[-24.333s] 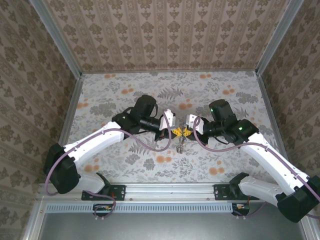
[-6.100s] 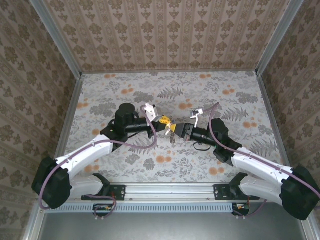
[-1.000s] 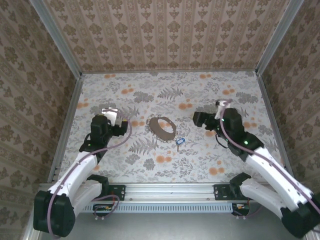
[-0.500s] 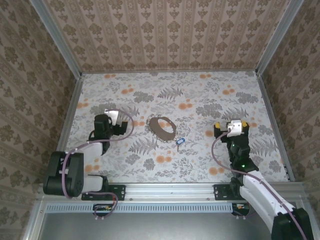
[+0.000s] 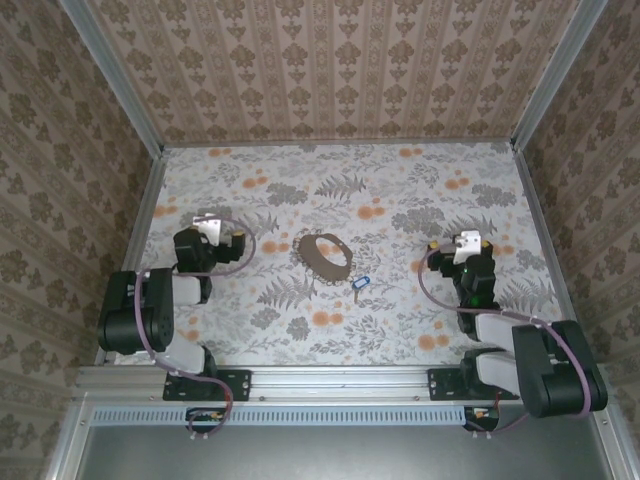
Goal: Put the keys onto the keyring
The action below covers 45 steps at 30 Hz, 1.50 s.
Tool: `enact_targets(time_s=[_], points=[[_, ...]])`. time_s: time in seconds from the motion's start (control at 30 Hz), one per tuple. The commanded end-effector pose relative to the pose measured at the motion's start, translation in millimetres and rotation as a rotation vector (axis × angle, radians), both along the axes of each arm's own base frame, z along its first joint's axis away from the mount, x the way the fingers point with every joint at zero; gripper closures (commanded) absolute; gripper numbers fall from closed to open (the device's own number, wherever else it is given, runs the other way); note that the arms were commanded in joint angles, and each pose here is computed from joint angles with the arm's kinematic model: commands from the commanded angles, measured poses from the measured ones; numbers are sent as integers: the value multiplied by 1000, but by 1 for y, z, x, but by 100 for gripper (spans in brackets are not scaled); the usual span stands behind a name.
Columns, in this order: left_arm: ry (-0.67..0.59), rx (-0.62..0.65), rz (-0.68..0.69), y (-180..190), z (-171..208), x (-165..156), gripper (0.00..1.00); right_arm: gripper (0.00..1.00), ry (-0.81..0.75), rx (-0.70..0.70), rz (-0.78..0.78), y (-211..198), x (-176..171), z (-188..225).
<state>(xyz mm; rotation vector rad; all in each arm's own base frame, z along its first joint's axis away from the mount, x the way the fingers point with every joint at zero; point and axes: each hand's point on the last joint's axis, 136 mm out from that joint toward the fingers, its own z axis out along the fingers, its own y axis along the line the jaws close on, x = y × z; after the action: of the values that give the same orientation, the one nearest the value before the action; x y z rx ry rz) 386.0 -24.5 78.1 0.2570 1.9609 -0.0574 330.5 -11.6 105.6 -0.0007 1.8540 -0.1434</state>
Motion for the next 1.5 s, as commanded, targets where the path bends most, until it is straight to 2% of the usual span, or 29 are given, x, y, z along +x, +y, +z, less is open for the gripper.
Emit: enact_targets(time_s=[0.0,0.2,0.37,0.5,1.47], points=[[-54,-44,-15,-3,18,8,0,0,-101,20,100,17,20,35],[-57,-44,-15,-3,18,9,0,0,-113,94,72,15,29,33],[-57,-44,-13,-2,18,9,0,0,-95,95,35,10,49,4],[-57,-44,-14,-2,18,9,0,0,58,97,42,13,71,-8],[-57,-40,-11,-2,18,8,0,0,67,114,22,7,70,-8]])
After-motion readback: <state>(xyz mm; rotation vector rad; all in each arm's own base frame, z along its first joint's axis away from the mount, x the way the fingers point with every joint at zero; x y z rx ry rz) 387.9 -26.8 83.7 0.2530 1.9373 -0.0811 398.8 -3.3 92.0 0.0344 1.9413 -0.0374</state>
